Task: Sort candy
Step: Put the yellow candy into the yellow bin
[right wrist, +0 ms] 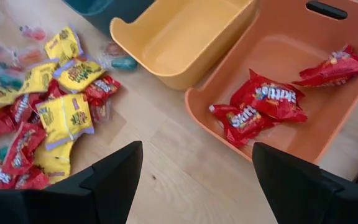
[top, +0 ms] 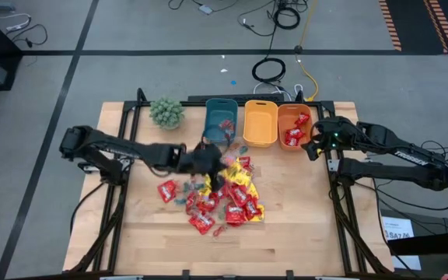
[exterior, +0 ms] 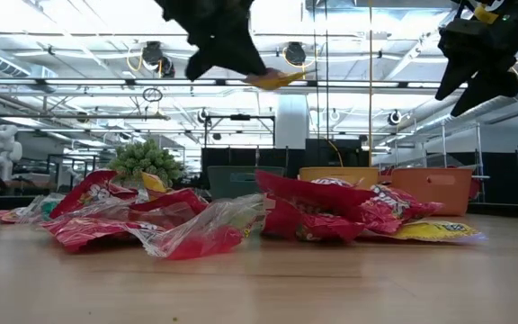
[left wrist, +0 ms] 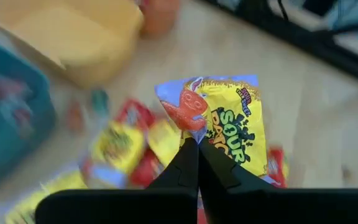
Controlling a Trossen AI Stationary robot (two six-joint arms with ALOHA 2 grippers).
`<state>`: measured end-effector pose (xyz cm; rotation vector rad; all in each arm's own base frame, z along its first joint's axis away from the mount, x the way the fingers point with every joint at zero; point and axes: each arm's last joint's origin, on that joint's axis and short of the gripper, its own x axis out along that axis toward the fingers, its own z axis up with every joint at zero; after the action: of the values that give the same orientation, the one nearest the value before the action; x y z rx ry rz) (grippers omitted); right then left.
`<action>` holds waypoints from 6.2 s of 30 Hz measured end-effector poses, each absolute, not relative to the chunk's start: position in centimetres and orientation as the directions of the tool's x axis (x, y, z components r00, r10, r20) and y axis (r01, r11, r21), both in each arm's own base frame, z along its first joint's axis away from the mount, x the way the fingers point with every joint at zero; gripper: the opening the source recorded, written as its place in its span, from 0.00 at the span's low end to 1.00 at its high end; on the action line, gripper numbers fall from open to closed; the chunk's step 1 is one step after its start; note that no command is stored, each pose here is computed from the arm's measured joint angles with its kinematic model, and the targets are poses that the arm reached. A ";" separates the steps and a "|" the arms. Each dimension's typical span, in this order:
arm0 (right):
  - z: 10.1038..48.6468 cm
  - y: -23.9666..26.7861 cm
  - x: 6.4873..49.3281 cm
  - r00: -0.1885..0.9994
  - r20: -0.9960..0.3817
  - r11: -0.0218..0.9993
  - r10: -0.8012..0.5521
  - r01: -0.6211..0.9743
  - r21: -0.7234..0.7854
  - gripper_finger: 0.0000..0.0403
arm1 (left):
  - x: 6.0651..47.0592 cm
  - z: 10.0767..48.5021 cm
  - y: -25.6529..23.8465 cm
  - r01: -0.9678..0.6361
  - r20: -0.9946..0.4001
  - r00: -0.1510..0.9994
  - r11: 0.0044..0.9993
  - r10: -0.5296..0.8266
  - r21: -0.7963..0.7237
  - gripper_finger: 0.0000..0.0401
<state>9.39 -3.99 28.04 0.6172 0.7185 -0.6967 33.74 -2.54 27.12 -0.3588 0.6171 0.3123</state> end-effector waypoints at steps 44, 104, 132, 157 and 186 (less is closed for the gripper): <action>28.5 -4.7 10.0 0.527 -0.685 0.352 -0.503 0.849 0.395 0.74 | 39.7 31.5 19.9 -0.227 -0.632 0.757 0.974 0.167 -0.014 0.50; 28.4 -4.2 10.3 0.612 -0.715 0.556 -0.338 0.743 0.373 0.74 | 33.2 15.5 -1.8 -0.869 -0.760 0.422 0.460 0.493 -0.184 0.01; 29.0 -4.5 10.8 0.664 -0.649 0.489 -0.371 0.734 0.472 0.74 | 43.2 28.5 15.6 -0.422 -0.445 0.843 0.883 0.301 -0.204 0.07; 29.0 -4.6 10.8 0.639 -0.646 0.380 -0.418 0.769 0.514 0.74 | 45.1 29.1 19.2 -0.239 -0.528 0.844 0.945 0.090 -0.222 0.50; 29.0 -4.4 10.8 0.669 -0.652 0.553 -0.358 0.714 0.429 0.74 | 31.5 18.2 -0.7 -0.732 -0.785 0.555 0.610 0.274 -0.305 0.44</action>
<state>10.84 -4.43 29.02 0.7396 0.5372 -0.6704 31.54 -0.69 18.25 -0.6786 0.7641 0.6507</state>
